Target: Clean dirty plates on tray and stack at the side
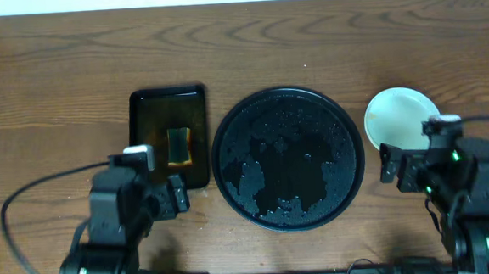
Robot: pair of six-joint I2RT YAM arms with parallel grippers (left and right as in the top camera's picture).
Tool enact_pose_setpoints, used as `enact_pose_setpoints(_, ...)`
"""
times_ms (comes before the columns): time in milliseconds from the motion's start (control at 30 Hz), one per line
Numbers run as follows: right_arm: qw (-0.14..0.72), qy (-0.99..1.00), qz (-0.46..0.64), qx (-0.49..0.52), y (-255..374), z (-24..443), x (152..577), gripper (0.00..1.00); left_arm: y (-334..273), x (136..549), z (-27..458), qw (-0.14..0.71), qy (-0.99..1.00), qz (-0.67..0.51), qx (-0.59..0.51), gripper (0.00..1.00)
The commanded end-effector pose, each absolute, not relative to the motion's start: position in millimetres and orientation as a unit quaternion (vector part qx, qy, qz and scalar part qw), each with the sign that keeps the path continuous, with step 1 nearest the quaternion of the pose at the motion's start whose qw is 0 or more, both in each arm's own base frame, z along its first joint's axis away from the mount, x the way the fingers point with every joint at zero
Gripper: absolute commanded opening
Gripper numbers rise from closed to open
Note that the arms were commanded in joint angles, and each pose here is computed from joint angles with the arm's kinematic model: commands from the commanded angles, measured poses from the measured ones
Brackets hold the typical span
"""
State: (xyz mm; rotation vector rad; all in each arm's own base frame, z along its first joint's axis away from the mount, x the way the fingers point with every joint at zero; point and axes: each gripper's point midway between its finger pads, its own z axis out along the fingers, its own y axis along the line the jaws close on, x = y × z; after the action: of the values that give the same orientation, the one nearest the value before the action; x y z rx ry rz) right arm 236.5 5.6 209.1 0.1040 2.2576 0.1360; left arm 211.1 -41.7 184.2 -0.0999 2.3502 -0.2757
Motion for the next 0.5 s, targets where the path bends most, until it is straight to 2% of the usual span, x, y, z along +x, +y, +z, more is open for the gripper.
enact_pose_setpoints(0,0.444,0.894,0.044,0.034,5,214,229,0.99,-39,204,199,0.416,0.901,-0.114,-0.044,0.89)
enact_pose_setpoints(467,0.391,0.919,0.044,0.038,6,192,205,0.99,-39,202,203,0.425,0.897,-0.115,-0.043,0.89)
